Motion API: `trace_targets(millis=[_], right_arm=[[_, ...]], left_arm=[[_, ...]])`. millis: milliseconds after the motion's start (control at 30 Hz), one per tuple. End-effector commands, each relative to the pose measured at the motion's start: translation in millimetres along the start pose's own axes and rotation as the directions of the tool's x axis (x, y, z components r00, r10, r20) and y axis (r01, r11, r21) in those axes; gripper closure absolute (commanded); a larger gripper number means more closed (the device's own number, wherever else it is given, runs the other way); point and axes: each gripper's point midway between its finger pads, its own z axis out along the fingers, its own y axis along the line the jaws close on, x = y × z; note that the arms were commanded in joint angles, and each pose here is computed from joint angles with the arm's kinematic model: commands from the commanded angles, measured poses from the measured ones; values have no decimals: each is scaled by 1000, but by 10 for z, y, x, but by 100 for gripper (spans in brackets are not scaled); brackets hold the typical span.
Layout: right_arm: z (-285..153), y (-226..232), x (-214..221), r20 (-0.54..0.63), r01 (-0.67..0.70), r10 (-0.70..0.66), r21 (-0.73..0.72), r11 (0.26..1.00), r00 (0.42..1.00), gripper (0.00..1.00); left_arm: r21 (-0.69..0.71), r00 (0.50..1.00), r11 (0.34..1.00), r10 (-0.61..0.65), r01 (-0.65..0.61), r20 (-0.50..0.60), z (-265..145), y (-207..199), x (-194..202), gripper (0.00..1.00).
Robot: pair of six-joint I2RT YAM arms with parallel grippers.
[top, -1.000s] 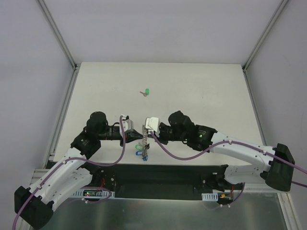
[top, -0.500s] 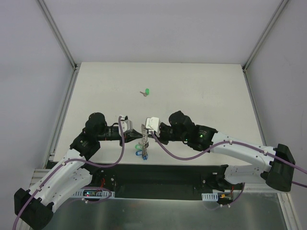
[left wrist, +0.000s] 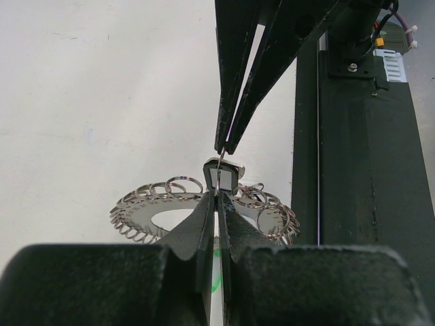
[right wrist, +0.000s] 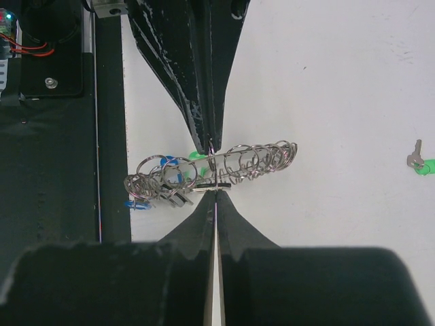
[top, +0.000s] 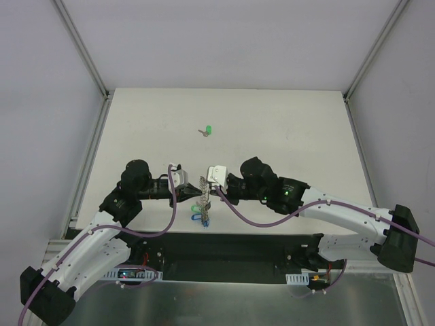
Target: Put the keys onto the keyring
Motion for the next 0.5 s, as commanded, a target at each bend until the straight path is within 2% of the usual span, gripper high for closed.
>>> trace_targets(millis=[0,467], right_arm=[[-66,4,-181,59,6,-6,0,1000,998,99],[-15,8,-158,41,-6,6,-8,1000,999,99]], left_arm=[[-21,996,998,67,-66,58,-14,59,-192,100],[-4,995,998,69,-69,65,-12,30,-207,100]])
